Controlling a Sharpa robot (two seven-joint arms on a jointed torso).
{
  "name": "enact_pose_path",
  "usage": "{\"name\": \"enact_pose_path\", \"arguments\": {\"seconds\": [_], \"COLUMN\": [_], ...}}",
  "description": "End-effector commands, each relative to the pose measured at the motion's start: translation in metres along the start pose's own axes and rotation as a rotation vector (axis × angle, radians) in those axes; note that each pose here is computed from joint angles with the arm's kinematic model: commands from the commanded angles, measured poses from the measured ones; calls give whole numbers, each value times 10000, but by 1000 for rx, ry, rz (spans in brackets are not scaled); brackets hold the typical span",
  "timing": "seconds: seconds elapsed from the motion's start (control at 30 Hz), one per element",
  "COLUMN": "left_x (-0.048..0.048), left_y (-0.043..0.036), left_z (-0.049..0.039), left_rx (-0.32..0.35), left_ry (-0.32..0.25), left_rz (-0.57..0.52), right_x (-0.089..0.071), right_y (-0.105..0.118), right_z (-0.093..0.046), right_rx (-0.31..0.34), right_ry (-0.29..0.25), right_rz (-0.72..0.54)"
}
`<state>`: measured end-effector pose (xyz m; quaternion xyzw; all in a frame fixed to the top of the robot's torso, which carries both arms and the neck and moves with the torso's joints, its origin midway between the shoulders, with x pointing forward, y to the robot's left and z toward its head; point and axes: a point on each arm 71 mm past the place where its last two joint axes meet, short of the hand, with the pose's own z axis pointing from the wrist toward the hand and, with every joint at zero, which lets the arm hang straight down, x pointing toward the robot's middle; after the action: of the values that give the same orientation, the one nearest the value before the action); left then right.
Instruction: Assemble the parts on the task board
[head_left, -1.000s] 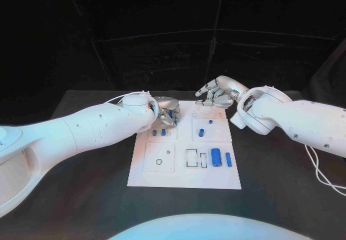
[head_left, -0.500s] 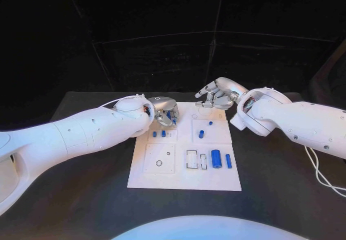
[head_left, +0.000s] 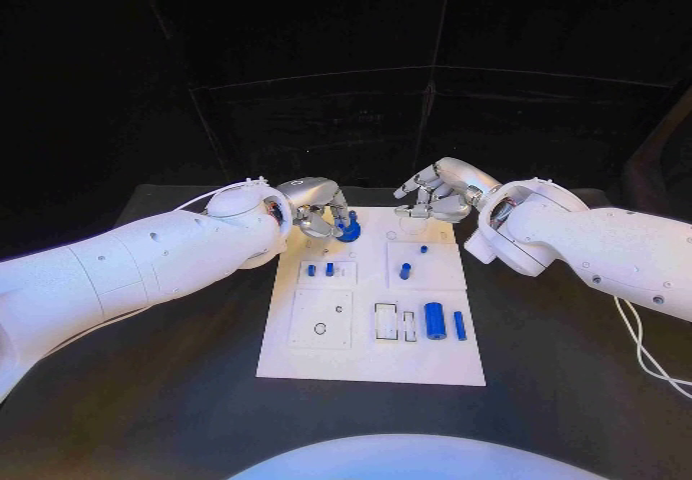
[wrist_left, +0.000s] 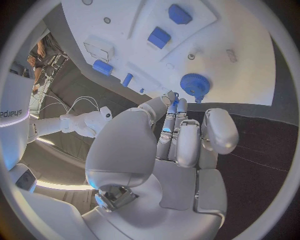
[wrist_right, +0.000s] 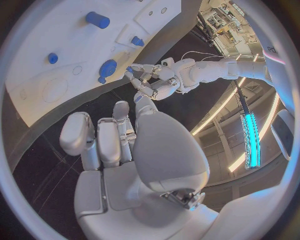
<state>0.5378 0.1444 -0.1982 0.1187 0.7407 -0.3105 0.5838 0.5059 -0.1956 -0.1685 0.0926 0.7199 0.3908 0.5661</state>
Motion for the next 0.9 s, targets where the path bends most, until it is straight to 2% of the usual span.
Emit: {"name": "enact_pose_path", "arguments": {"seconds": [0.03,0.23,0.5,0.67,0.9], "left_x": [-15,3,88,120,156], "left_y": [49,148,225,249,236], "left_z": [-49,-116,-130,-125,-108], "left_rx": [-4,-26,-52,-65,-67], "left_ry": [15,57,93,107,125], "left_rz": [-23,-27,-34,-35,-37], "right_x": [-12,-9,-8,-7,-4], "right_y": [15,16,16,17,20], "right_z": [0,3,3,4,7], "right_rx": [-11,-12,-11,-12,-12], "right_ry": [-5,-4,-3,-2,-2], "right_rz": [1,1,1,1,1]}}
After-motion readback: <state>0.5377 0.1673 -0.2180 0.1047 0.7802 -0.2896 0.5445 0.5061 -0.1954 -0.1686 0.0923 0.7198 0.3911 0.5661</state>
